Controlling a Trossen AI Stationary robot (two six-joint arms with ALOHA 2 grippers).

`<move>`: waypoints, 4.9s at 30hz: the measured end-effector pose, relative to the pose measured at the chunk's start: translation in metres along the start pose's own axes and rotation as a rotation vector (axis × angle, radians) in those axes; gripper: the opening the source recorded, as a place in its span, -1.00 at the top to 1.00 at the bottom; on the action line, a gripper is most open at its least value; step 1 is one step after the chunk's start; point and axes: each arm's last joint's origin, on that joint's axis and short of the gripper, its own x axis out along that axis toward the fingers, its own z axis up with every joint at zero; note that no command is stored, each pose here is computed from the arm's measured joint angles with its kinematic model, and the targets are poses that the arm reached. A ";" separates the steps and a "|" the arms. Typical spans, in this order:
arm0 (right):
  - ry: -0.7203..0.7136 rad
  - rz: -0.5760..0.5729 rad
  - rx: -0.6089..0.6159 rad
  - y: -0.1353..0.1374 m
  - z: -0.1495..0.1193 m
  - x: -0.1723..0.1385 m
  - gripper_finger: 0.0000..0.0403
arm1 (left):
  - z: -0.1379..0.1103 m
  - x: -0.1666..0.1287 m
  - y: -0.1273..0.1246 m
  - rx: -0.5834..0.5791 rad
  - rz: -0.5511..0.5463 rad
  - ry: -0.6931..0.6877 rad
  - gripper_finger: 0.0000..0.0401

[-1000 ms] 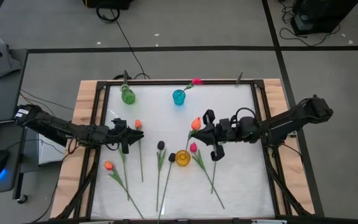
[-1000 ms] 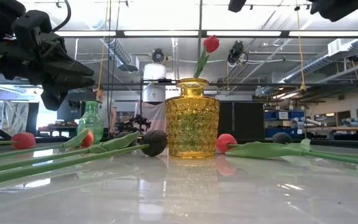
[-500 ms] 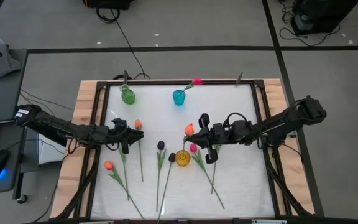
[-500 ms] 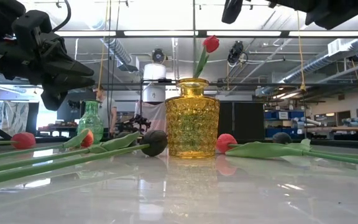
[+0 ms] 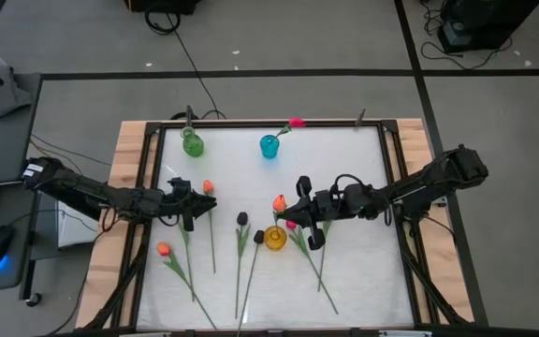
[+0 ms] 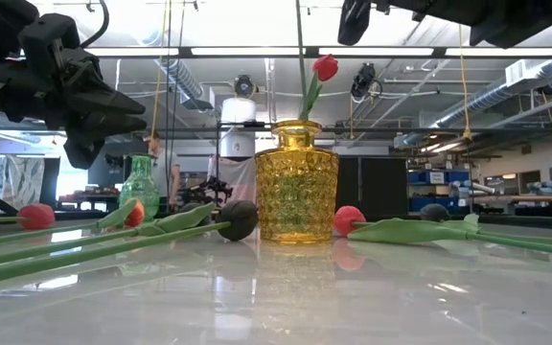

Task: Sort flowers into vase by color
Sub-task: Put the right orange flower into the yellow vase, then put the left orange flower into the yellow vase

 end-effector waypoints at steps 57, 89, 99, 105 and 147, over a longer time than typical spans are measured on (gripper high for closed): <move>0.215 -0.035 -0.040 -0.001 0.016 -0.022 0.00 | 0.005 0.000 -0.004 -0.098 -0.038 -0.044 0.44; 0.230 -0.218 -0.199 -0.010 0.053 -0.053 -0.01 | 0.059 -0.001 -0.043 -0.214 0.220 0.129 0.44; 0.234 -0.250 -0.202 -0.018 0.054 -0.053 -0.01 | 0.077 -0.014 -0.045 -0.247 0.503 0.237 0.44; 0.270 -0.268 -0.202 -0.023 0.051 -0.054 -0.01 | 0.068 -0.004 -0.040 -0.315 0.585 0.323 0.44; 0.316 -0.294 -0.204 -0.030 0.047 -0.056 -0.02 | 0.026 0.062 0.001 -0.573 0.945 0.557 0.44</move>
